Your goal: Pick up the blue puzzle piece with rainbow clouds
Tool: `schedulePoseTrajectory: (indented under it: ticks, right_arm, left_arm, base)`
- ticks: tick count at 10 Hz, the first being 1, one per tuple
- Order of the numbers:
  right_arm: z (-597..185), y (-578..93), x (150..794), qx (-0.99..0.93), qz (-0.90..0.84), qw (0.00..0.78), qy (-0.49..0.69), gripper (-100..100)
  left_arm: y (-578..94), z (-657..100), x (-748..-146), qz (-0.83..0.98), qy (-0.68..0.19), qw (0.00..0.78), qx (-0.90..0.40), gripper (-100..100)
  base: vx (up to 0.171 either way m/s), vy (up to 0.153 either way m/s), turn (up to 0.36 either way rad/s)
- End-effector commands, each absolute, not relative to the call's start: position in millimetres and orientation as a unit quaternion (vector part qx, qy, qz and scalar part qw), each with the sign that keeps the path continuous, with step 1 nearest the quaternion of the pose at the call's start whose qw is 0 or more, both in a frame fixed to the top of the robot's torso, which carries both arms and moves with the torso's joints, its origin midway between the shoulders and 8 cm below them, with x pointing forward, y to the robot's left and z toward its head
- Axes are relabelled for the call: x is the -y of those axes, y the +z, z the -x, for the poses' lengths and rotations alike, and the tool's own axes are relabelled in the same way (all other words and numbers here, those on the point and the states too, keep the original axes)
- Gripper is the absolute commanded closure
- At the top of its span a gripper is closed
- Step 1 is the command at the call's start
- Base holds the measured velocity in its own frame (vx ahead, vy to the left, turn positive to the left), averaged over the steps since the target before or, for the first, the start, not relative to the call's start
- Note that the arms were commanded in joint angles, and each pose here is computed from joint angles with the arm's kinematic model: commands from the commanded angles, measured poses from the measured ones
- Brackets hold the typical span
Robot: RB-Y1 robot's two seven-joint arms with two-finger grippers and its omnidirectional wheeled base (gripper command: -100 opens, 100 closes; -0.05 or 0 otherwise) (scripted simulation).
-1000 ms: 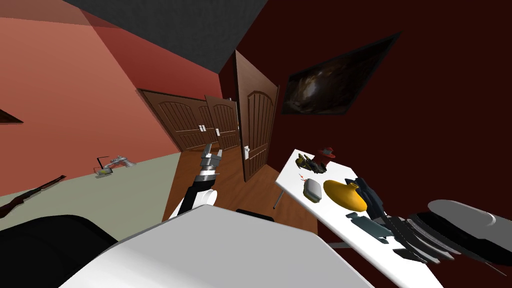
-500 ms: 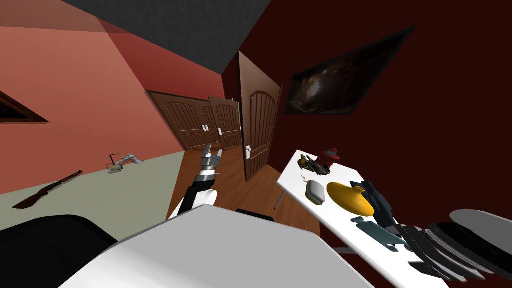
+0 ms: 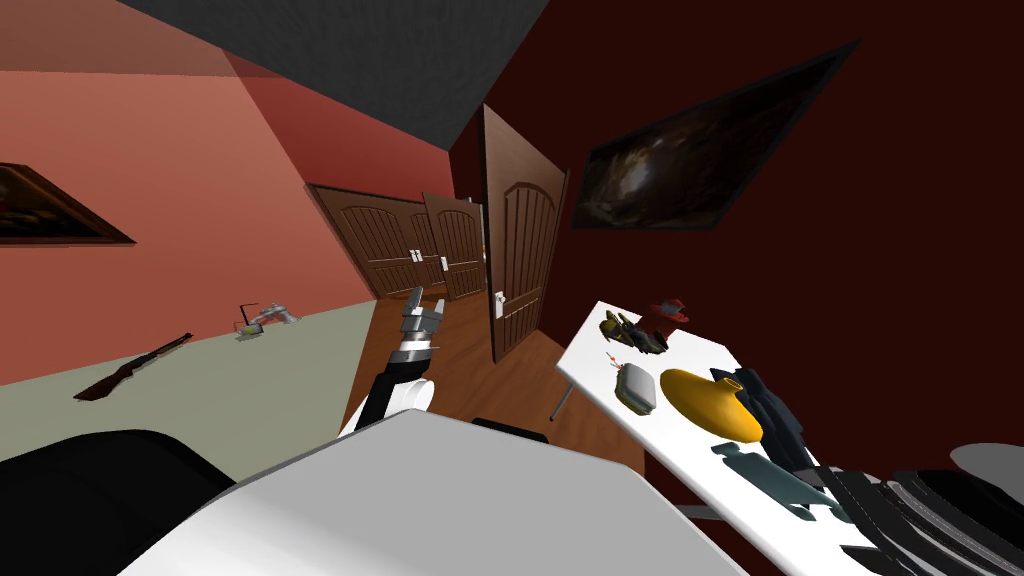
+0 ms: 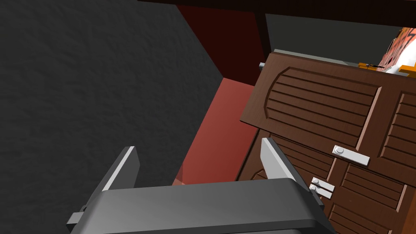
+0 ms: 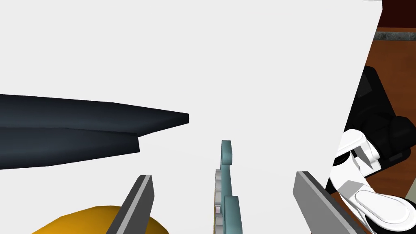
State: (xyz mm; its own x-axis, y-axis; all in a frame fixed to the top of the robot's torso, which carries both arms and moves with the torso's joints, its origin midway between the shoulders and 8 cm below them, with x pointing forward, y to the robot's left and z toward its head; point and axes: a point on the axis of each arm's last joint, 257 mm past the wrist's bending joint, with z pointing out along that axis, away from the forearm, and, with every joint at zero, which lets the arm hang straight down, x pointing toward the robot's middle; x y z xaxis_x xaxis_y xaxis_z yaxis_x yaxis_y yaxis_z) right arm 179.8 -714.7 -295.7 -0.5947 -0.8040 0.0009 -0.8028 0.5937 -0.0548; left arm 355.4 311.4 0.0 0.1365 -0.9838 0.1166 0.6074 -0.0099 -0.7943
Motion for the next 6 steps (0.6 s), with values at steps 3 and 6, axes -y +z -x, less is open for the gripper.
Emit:
schedulePoseTrajectory:
  ticks: [3, 6]
  right_arm:
    - [-180.5, -296.5, 712.6, -0.895, 0.444, 0.019, -0.021, 100]
    - [-180.0, -296.5, 712.3, -0.896, 0.444, 0.018, -0.021, 100]
  left_arm:
    - [0.0, -355.4, -311.4, 0.371, -0.606, 0.656, -0.254, 0]
    - [0.0, -355.4, -311.4, 0.371, -0.606, 0.656, -0.254, 0]
  base:
    - [-0.001, 0.001, -0.003]
    - [0.000, 0.000, 0.000]
